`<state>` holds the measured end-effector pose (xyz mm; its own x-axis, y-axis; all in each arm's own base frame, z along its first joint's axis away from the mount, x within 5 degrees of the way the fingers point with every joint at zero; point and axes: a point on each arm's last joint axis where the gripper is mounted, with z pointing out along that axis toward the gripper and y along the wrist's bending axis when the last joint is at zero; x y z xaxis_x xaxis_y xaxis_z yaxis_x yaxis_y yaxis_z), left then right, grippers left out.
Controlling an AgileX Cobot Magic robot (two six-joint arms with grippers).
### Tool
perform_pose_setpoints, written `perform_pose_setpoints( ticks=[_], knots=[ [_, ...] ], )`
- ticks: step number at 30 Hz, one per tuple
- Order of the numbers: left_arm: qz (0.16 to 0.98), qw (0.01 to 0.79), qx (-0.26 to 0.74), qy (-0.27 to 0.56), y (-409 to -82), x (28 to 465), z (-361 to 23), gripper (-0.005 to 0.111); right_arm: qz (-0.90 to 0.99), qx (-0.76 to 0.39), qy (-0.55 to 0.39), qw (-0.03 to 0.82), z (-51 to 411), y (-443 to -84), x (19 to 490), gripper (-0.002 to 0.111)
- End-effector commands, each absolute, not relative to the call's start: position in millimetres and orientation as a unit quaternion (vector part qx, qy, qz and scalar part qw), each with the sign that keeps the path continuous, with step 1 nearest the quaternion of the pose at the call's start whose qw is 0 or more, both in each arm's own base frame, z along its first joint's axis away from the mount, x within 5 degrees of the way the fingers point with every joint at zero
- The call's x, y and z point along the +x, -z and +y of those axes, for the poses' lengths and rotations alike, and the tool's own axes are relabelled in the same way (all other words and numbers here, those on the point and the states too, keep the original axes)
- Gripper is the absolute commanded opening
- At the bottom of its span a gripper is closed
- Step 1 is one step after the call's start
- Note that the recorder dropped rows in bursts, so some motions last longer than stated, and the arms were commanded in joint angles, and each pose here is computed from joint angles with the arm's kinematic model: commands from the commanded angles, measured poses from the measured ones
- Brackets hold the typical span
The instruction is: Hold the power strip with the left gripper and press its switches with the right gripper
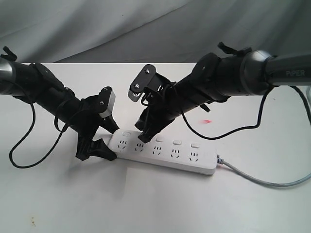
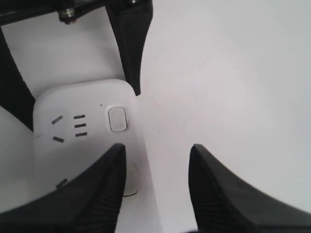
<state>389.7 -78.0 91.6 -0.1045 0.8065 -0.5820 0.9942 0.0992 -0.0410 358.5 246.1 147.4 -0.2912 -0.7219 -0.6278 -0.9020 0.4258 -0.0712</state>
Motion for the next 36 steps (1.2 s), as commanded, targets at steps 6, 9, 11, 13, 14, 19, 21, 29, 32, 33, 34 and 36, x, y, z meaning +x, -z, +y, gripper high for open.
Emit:
perform_pose_setpoints(
  ticks=[6, 9, 11, 13, 14, 19, 21, 29, 32, 33, 34, 36],
  knots=[
    [0.709, 0.207, 0.637, 0.218, -88, 389, -80, 0.066, 0.800, -0.512, -0.159, 0.269, 244, -125, 358, 0.039],
    [0.710, 0.208, 0.637, 0.218, -88, 389, -80, 0.066, 0.800, -0.512, -0.159, 0.269, 244, -125, 358, 0.039],
    [0.710, 0.208, 0.637, 0.218, -88, 389, -80, 0.066, 0.800, -0.511, -0.158, 0.270, 244, -125, 358, 0.039],
    [0.710, 0.208, 0.637, 0.218, -88, 389, -80, 0.066, 0.801, -0.509, -0.153, 0.275, 244, -125, 359, 0.039],
    [0.710, 0.208, 0.637, 0.218, -88, 389, -80, 0.066, 0.801, -0.508, -0.151, 0.277, 244, -125, 360, 0.039],
    [0.710, 0.208, 0.637, 0.218, -88, 389, -80, 0.066, 0.803, -0.501, -0.154, 0.283, 244, -128, 361, 0.039],
    [0.710, 0.208, 0.637, 0.218, -88, 389, -80, 0.066, 0.804, -0.499, -0.155, 0.283, 244, -128, 361, 0.039],
    [0.710, 0.208, 0.637, 0.218, -88, 389, -80, 0.066, 0.802, -0.494, -0.154, 0.297, 245, -137, 362, 0.039],
    [0.710, 0.208, 0.637, 0.218, -88, 389, -80, 0.066, 0.802, -0.491, -0.150, 0.304, 243, -140, 364, 0.039],
    [0.710, 0.208, 0.637, 0.218, -88, 389, -80, 0.066, 0.804, -0.491, -0.151, 0.301, 242, -138, 364, 0.039],
    [0.710, 0.208, 0.637, 0.218, -88, 389, -80, 0.066, 0.804, -0.491, -0.152, 0.299, 243, -137, 364, 0.039],
    [0.710, 0.208, 0.637, 0.218, -88, 389, -80, 0.066, 0.804, -0.491, -0.152, 0.297, 243, -135, 364, 0.039]
  ],
)
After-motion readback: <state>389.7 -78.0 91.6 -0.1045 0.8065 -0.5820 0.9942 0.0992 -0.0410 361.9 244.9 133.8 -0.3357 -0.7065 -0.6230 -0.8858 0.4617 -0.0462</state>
